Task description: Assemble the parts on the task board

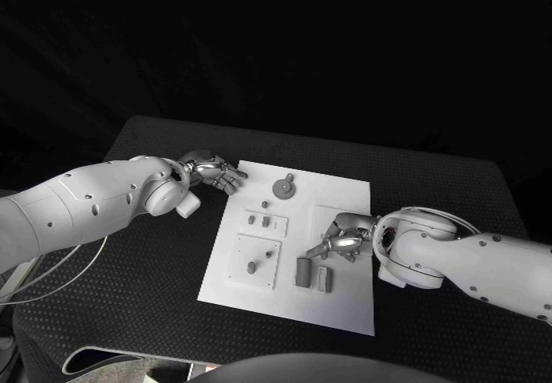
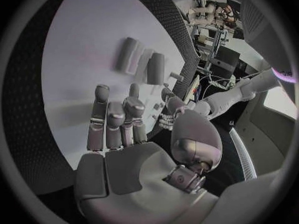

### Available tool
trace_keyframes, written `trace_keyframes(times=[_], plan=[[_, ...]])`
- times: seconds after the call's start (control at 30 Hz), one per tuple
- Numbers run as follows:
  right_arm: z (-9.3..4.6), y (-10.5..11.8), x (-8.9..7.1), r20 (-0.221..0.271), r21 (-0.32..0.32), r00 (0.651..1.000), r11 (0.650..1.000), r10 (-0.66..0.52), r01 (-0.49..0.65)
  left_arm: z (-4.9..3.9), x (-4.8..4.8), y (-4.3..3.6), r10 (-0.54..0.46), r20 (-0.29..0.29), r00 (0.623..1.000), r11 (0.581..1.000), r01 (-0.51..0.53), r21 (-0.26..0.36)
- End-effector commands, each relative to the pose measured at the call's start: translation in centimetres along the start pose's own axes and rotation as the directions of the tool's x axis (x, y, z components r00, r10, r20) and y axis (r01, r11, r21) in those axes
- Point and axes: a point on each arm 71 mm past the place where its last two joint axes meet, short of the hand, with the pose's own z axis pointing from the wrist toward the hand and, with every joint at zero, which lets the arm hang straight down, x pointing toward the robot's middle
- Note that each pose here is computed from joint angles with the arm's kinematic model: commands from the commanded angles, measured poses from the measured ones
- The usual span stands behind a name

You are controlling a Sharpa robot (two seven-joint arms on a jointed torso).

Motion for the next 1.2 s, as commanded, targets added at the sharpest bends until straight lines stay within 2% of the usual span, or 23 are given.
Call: trace_keyframes(times=[0.03,0.07,0.23,0.37,0.47,0.6,0.7,0.83,1.0,1.2], plan=[[-0.1,-0.1,-1.4,0.118,-0.030,0.992,0.998,-0.043,0.047,0.02,0.26,0.04,0.007,-0.020,1.000,1.000,-0.007,-0.004],[-0.1,-0.1,-1.7,0.141,-0.049,0.989,0.998,-0.034,0.041,0.02,0.27,0.03,0.007,-0.020,1.000,1.000,-0.007,-0.004],[-0.2,0.3,-2.1,0.177,-0.147,0.984,0.989,-0.002,0.029,0.03,0.29,0.03,0.007,-0.022,1.000,1.000,-0.008,-0.004],[-0.5,1.0,-2.4,0.228,-0.246,0.973,0.969,0.024,0.034,0.00,0.26,0.06,0.007,-0.021,1.000,1.000,-0.007,-0.004],[-0.9,1.4,-2.6,0.251,-0.342,0.967,0.938,0.031,0.059,0.00,0.30,0.03,0.007,-0.023,1.000,1.000,-0.007,-0.002],[-1.2,1.6,-2.3,0.267,-0.430,0.964,0.896,0.009,0.111,-0.04,0.27,0.06,0.007,-0.022,1.000,1.000,-0.007,-0.002],[-1.4,1.5,-1.7,0.256,-0.459,0.966,0.878,-0.017,0.137,-0.05,0.27,0.05,0.007,-0.022,1.000,1.000,-0.007,-0.001],[-1.4,1.5,-0.7,0.212,-0.483,0.975,0.860,-0.067,0.164,-0.06,0.26,0.08,0.007,-0.023,1.000,1.000,-0.007,-0.002],[-1.0,0.9,0.4,0.193,-0.460,0.972,0.862,-0.137,0.213,-0.08,0.23,0.11,0.007,-0.022,1.000,1.000,-0.007,-0.003],[-0.6,0.7,1.5,0.169,-0.447,0.973,0.868,-0.158,0.219,-0.07,0.25,0.12,0.007,-0.023,1.000,1.000,-0.007,-0.003]])
